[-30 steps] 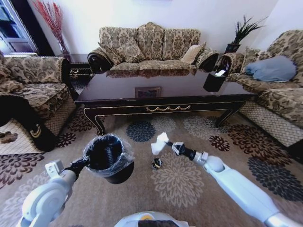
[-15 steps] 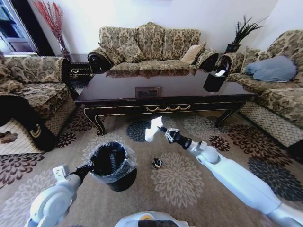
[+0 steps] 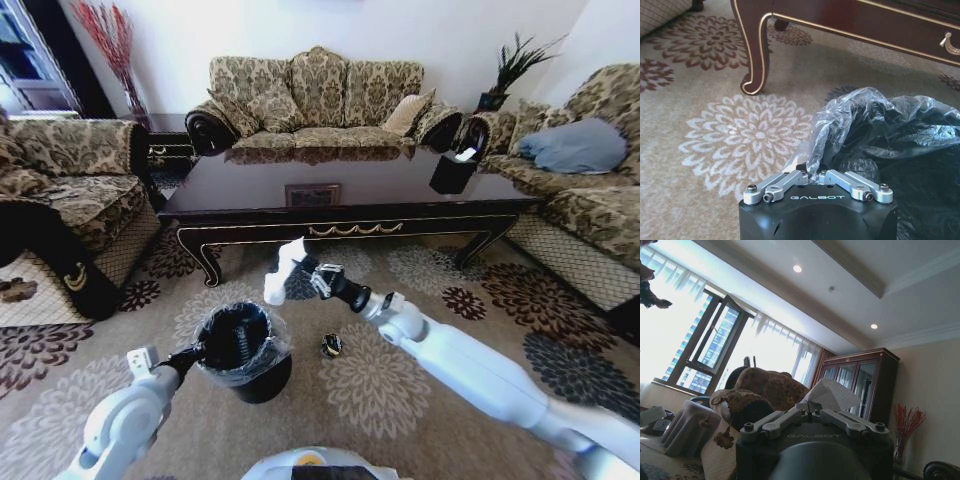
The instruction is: Move to the front of the table and pick up the trash from the floor, then place it into the trash bin.
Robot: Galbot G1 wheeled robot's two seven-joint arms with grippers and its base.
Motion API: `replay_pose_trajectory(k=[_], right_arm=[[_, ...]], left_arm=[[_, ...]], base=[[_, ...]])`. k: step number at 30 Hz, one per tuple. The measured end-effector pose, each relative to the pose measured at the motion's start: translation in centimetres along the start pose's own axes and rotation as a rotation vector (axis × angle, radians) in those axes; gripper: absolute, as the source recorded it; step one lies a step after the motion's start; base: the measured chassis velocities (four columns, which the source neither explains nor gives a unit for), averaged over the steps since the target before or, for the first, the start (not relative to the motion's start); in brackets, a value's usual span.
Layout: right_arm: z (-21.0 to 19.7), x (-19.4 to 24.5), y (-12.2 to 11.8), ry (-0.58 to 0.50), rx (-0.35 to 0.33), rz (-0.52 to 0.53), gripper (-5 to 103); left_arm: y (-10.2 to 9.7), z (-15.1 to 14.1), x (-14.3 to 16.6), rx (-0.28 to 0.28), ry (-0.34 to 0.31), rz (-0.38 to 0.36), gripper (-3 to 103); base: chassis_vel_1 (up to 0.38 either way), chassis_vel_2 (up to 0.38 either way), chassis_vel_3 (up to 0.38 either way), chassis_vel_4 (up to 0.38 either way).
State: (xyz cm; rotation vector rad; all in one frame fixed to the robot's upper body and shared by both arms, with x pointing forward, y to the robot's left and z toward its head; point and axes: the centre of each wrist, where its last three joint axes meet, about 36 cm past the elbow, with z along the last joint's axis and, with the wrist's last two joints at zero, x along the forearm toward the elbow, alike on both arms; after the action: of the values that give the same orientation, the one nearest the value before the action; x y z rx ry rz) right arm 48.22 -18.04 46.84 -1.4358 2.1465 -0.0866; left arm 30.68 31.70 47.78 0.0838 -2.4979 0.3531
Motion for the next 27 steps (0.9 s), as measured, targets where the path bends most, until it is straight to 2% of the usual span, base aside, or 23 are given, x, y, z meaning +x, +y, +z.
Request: replay_pose_trajectory(k=[7,12,21,27], right_arm=[[0.9,-3.2,0.4,-0.013,-0.023,-0.066,0],[1.9,-3.9,0.6,-0.007,-0.027,-0.099,0],[5.6,-2.9,2.3,0.048,-0.034,-0.165,0],[7.3,-1.3,2.6,0.089,-0.04,-0.196,0]], left_arm=[[-0.5,0.0,-2.3,0.01,0.024,0.028,3],[-0.6,-0.7,-2.8,0.009,0.017,0.036,3],[-1.0,-2.0,-3.2,0.031,0.003,0.068,3],[-1.0,-2.7,-3.2,0.024,-0.005,0.076,3]], base=[[0.0,0.0,0.0,0.0],[0.0,0.0,0.0,0.0],[0.0,0.0,0.0,0.0],[0.0,0.0,0.0,0.0]])
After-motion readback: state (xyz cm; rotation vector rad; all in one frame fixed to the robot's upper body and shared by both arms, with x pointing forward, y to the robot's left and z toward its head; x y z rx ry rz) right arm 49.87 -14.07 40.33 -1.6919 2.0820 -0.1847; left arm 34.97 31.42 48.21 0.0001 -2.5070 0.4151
